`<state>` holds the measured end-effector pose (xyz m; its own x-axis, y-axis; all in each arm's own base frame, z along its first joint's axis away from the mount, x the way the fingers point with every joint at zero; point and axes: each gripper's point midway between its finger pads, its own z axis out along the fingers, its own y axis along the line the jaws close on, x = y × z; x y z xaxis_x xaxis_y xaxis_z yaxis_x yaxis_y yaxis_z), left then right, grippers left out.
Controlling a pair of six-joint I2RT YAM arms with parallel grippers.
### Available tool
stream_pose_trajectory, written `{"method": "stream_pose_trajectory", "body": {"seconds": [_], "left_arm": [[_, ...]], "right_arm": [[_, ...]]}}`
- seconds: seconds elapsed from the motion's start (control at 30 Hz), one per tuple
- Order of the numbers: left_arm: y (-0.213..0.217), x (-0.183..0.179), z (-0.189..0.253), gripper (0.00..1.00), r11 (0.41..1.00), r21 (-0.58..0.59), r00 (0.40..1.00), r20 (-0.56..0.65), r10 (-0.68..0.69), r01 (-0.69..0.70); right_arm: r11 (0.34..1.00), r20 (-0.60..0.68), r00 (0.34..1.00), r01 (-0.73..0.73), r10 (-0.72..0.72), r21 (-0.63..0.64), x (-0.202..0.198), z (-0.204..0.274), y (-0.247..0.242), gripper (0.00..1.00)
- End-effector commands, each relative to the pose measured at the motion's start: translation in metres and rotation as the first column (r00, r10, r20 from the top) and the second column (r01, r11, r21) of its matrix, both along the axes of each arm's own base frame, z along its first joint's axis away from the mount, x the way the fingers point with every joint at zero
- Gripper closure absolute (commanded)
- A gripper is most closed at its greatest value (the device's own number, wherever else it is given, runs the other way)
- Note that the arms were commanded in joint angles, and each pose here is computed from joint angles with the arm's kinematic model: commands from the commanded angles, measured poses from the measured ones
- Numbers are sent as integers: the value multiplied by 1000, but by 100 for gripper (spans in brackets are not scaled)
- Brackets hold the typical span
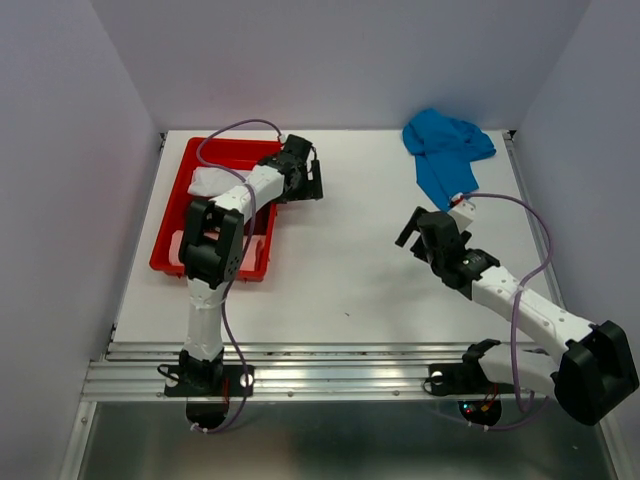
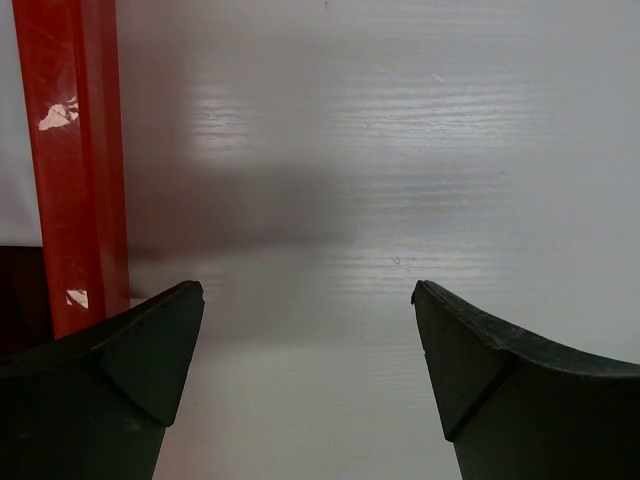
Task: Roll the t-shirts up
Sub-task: Move the bin to the center of the board.
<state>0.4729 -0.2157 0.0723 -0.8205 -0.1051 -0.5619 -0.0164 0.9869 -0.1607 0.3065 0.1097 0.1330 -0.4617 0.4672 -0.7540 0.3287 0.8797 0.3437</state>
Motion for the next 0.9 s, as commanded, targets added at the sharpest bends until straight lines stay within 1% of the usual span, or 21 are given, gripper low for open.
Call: {"method": "stream_pose_trajectory", "body": {"seconds": [0.0, 0.17, 0.3, 0.37, 0.4, 0.43, 0.5, 0.53, 0.57, 0.63, 0.67, 0.73, 0.77, 0.8, 0.87], "left_arm": [[40, 4, 10, 2, 994, 85, 998, 6, 64, -64], [64, 4, 19, 2, 990, 112, 996, 23, 88, -90], [73, 5, 29, 2, 988, 130, 996, 40, 74, -79], [75, 5, 35, 2, 988, 142, 997, 50, 60, -66], [75, 5, 36, 2, 987, 147, 997, 51, 55, -62], [77, 5, 37, 2, 986, 153, 997, 53, 53, -61], [81, 4, 37, 2, 985, 159, 997, 52, 54, -62], [83, 4, 35, 2, 985, 160, 997, 47, 58, -64], [83, 3, 36, 2, 986, 153, 997, 46, 58, -64], [85, 3, 36, 2, 988, 144, 998, 45, 54, -60], [83, 4, 41, 2, 989, 133, 997, 58, 49, -56], [77, 4, 46, 2, 994, 100, 997, 63, 34, -41], [69, 3, 54, 2, 998, 61, 997, 72, 11, -15], [64, 4, 59, 2, 999, 39, 996, 84, -5, 1], [58, 2, 77, 2, 1000, 1, 992, 119, -27, 27]], "right_arm": [[1000, 58, 998, 1, -1, 4, 4, 12, -1, 0], [999, 69, 997, 38, -36, -25, 8, 14, -9, 0], [995, 46, 995, 87, -85, -50, 30, 18, -29, 0], [988, 13, 989, 145, -144, -45, 52, 15, -55, 0], [988, 7, 989, 149, -148, -51, 61, 15, -62, 0], [984, -14, 985, 172, -173, -47, 80, 12, -76, 0], [982, -40, 982, 184, -186, -50, 98, 8, -90, 0], [983, -52, 982, 179, -180, -28, 107, 6, -93, 1], [977, -59, 975, 211, -212, -26, 122, 4, -107, 5], [975, -68, 972, 221, -223, -25, 139, 1, -115, 9], [974, -75, 971, 225, -227, -36, 148, -2, -119, 11], [970, -93, 965, 241, -244, -39, 173, -12, -130, 11], [968, -73, 965, 250, -252, -25, 188, -4, -134, 12], [968, -112, 961, 249, -252, -40, 196, -25, -135, 12], [964, -133, 955, 263, -267, -46, 209, -34, -141, 13]]}}
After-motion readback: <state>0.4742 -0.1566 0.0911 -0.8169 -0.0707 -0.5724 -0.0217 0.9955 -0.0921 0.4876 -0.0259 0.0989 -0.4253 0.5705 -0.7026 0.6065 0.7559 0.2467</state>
